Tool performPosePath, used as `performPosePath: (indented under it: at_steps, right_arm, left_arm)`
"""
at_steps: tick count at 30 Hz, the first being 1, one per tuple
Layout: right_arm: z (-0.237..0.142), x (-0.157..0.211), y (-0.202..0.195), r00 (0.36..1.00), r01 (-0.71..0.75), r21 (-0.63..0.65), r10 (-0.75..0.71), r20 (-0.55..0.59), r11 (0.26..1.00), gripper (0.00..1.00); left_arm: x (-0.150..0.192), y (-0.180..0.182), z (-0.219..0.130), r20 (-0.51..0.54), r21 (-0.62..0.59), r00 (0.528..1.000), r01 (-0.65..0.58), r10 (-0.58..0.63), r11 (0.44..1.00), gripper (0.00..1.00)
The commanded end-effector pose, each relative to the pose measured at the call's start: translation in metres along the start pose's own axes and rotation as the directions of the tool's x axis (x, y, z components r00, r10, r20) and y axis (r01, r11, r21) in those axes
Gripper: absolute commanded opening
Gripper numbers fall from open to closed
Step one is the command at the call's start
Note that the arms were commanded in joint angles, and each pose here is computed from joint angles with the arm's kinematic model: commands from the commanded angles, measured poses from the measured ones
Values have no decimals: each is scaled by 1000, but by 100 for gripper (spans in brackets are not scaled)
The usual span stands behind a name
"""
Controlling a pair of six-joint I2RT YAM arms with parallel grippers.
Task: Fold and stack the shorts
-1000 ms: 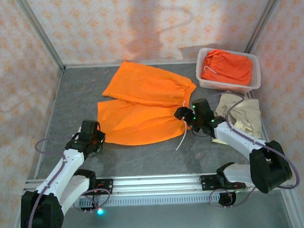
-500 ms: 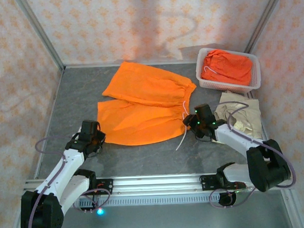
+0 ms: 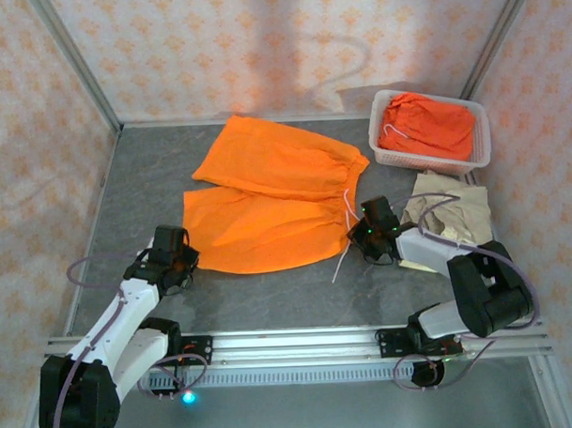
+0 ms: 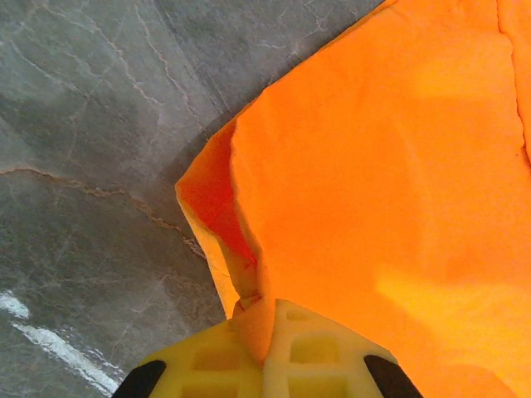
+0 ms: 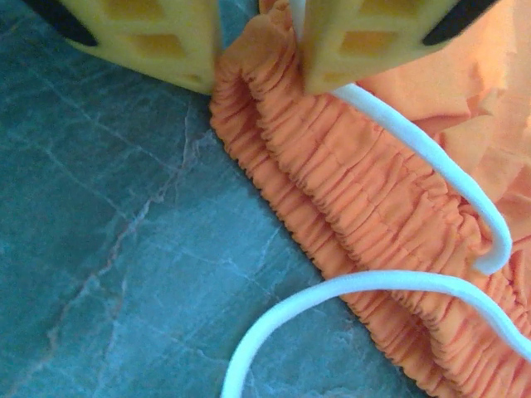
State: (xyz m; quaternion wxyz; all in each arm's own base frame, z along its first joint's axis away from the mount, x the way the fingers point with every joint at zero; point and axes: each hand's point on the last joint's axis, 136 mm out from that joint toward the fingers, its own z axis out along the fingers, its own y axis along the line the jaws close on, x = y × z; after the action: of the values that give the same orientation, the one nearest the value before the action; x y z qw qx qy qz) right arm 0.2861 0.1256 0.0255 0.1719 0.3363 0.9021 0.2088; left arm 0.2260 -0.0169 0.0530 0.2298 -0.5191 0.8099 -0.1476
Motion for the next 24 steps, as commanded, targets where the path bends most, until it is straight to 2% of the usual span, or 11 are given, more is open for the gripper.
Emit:
performPosePath:
  at_steps: [1,8,16,24]
  right_arm:
    - [1,-13,2,999,-10,10,10,54,1000,18]
    - [-12,-23,7,996,33,25,-35,85,999,0]
    - [-60,-36,45,983,146,-45,-140,123,988,0]
    - [-127,-40,92,962,254,-162,-231,147,954,0]
  left_arm:
    - [-9,2,1,46,-12,999,-24,24,1000,0]
    - [-21,-6,-13,96,-12,994,-56,57,998,0]
    - [-56,-36,-69,231,30,966,-126,116,992,0]
    - [-87,-85,-149,351,102,919,-226,177,969,0]
